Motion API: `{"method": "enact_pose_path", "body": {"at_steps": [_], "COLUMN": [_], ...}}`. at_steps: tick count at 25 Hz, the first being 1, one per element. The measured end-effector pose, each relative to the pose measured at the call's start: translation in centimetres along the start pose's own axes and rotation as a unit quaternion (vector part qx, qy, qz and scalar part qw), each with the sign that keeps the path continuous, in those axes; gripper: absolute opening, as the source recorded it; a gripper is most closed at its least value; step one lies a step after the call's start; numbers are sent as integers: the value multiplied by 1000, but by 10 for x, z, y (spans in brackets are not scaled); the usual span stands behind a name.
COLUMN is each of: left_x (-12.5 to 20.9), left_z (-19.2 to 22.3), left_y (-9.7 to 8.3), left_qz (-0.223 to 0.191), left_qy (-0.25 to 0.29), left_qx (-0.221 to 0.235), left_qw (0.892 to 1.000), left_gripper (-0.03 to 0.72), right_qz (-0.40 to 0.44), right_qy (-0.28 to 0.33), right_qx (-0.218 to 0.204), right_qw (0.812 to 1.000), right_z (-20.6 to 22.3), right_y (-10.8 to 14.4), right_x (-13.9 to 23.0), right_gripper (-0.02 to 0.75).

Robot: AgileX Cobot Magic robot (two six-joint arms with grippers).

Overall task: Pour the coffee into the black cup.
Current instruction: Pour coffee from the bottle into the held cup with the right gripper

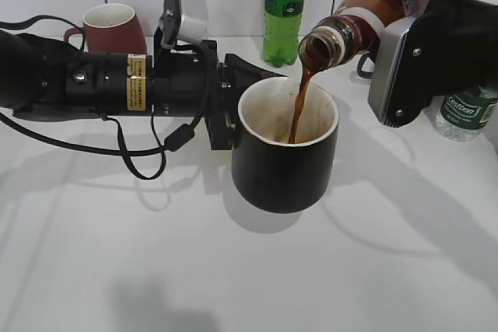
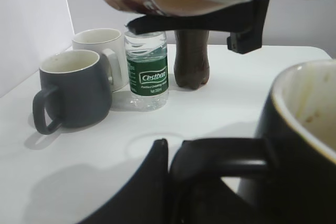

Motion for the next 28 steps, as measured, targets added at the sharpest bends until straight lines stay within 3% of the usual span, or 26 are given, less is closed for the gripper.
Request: {"method": "enact_pose_path", "body": {"at_steps": [28], "left_x": [-3], "left_z": [0], "left_y": [-3], "left_qz": [3], "left_qy": [-12], "left_qx": [14], "left_qw": [1000], "left_gripper": [36], "right_qz": [-46], "right_qy": [-1], "right_qx": [3], "right_qw": [999], "right_z": [0], "right_y": [-1], "right_x": [0], "right_gripper": [535]}}
Point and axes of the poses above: a point on each arm's last joint axis where the gripper is mounted, z pointing out along that axis toward the gripper, y along the wrist's bending axis when the last joint is at zero, x = y × z, the point moved 3 cm from there along z, pointing out along that axis toward the gripper, and after that the axes turned 2 degrees about z, right-handed, at the moved point
